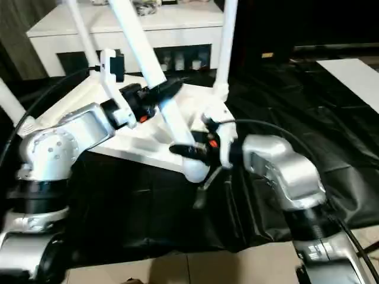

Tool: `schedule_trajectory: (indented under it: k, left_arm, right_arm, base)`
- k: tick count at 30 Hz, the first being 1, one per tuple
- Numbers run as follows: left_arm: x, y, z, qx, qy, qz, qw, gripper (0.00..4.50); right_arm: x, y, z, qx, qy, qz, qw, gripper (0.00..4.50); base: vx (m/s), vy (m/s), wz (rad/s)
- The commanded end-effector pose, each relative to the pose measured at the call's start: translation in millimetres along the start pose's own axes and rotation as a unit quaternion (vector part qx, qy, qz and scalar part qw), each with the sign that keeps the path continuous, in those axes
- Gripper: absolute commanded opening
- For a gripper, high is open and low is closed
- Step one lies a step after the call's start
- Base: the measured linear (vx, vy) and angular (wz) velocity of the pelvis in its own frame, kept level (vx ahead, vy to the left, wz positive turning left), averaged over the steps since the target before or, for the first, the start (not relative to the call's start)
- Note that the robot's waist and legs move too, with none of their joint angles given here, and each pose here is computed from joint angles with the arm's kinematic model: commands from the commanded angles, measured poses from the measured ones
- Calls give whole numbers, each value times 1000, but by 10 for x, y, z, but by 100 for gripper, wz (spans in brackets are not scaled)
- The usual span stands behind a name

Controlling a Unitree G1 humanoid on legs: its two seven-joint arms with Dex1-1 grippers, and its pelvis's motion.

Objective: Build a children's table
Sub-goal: Pick table leg

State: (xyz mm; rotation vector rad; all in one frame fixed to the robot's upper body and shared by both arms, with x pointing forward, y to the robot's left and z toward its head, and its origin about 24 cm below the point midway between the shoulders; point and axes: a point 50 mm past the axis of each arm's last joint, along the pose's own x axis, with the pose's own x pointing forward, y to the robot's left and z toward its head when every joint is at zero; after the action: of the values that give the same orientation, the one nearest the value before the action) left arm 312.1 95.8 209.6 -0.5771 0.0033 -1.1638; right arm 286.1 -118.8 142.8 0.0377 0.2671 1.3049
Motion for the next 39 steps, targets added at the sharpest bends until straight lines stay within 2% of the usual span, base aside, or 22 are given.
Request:
schedule_trajectory:
  k: [1,3,5,10,12,15,17,22,23,30,31,32,33,35,36,37,39]
  left_arm:
    - [-72,-184,77,-18,-20,-108,994,270]
    - [-122,-226,61,-26,-4,-152,988,284]
    - [-135,-199,42,-14,16,-159,987,299]
    - [-196,-161,61,-21,30,-186,982,307]
    - [-205,-158,63,-22,32,-188,981,277]
    - [-234,-166,28,-26,54,-198,978,265]
    - [-238,-163,9,-30,59,-199,978,226]
    - [-228,-136,-10,-28,55,-197,979,213]
    - [-224,-130,-11,-28,53,-193,979,194]
    - [-194,-87,7,-23,33,-167,985,183]
    - [-187,-78,9,-19,31,-160,986,183]
    - [-154,-33,21,-3,23,-126,992,183]
    - [-148,-26,23,1,22,-120,993,182]
    - [-71,86,37,46,22,-30,998,180]
    - [-56,110,38,56,25,-9,998,180]
    - [-43,130,40,64,27,9,998,178]
    - [17,224,62,94,35,97,990,176]
  right_arm:
    - [-19,106,33,7,-14,55,998,184]
    - [-50,154,-11,7,0,78,997,184]
    - [-67,186,-43,8,10,94,996,184]
    - [-81,158,-47,8,10,87,996,184]
    - [-86,154,-43,8,8,87,996,184]
    - [-105,154,-34,8,5,86,996,184]
    - [-112,155,-33,8,5,86,996,184]
    - [-118,149,-28,6,3,84,996,184]
    - [-118,148,-27,6,2,84,996,184]
    - [-108,122,-22,-3,0,69,998,184]
    - [-104,110,-20,-5,0,62,998,184]
    - [-86,47,5,-14,-7,28,999,240]
    - [-83,37,11,-15,-9,23,1000,240]
    - [-59,-20,77,-13,-27,-2,1000,263]
    - [-54,-29,92,-16,-30,-8,999,263]
    - [-50,-38,105,-18,-33,-14,999,274]
    - [-8,-94,179,-35,-42,-56,997,300]
  base:
    - [0,0,0]
    - [0,0,0]
    - [0,0,0]
    - [0,0,0]
    - [0,0,0]
    - [0,0,0]
    - [0,0,0]
    - [0,0,0]
    - [0,0,0]
    - [0,0,0]
    - [0,0,0]
    - [0,0,0]
    - [0,0,0]
    - [0,0,0]
    - [0,0,0]
    - [0,0,0]
    - [0,0,0]
